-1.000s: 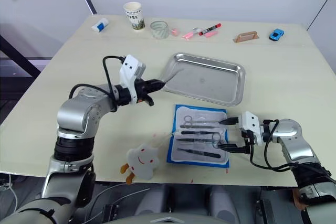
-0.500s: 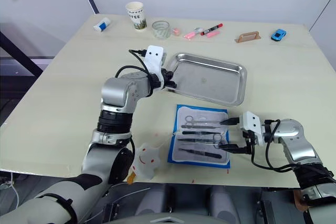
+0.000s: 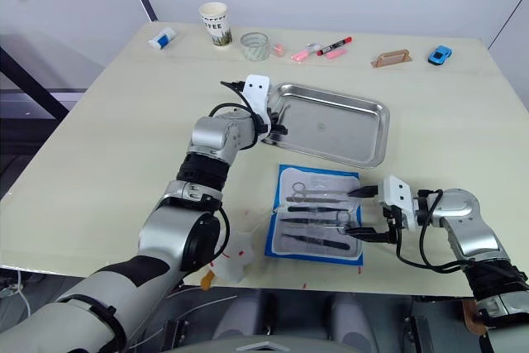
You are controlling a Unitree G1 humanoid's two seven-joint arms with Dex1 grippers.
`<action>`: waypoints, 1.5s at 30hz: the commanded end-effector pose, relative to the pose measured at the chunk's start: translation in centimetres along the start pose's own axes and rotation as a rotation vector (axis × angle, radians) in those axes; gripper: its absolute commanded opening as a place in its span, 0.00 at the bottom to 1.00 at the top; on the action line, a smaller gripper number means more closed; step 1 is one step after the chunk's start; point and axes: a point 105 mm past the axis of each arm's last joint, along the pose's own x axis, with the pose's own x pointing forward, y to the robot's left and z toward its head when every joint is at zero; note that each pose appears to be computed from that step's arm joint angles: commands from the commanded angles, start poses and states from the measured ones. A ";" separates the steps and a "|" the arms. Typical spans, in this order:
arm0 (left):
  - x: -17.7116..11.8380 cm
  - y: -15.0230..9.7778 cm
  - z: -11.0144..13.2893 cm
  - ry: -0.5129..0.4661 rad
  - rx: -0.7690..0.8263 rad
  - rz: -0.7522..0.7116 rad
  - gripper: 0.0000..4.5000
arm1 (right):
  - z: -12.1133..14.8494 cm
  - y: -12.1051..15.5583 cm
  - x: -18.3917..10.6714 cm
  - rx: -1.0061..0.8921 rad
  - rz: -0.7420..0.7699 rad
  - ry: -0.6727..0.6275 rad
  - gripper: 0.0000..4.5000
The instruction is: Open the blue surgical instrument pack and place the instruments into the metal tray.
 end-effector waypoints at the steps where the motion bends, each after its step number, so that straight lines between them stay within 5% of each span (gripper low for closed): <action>1: -0.2 -0.3 1.9 -0.057 0.031 -0.005 0.02 | -2.5 1.1 0.0 0.077 0.019 0.093 1.00; 12: -0.1 -0.1 1.9 -0.051 0.038 0.001 0.02 | -2.6 1.1 0.1 0.078 0.015 0.090 1.00; 13: -0.2 -0.1 1.9 -0.051 0.037 0.001 0.20 | -2.5 1.1 0.1 0.078 0.015 0.090 1.00; 15: -0.3 -0.2 2.0 -0.055 0.031 -0.006 0.34 | -2.5 1.1 0.0 0.078 0.015 0.090 1.00; 23: -1.7 -1.3 3.2 -0.095 0.034 -0.071 0.34 | -2.5 0.9 0.1 0.075 0.015 0.088 1.00; 31: -6.1 -3.3 4.0 -0.251 0.120 -0.350 0.34 | -2.4 0.9 0.3 0.072 0.015 0.084 1.00; 36: -9.3 -4.0 3.7 -0.451 0.178 -0.569 0.34 | -2.5 0.9 0.3 0.072 0.014 0.083 1.00; 41: -12.2 -3.1 0.3 -0.469 0.284 -0.804 0.34 | -2.4 0.8 0.5 0.068 0.013 0.077 1.00; 45: -13.2 -1.8 -2.2 -0.394 0.338 -0.896 0.34 | -2.4 0.7 0.6 0.066 0.010 0.074 1.00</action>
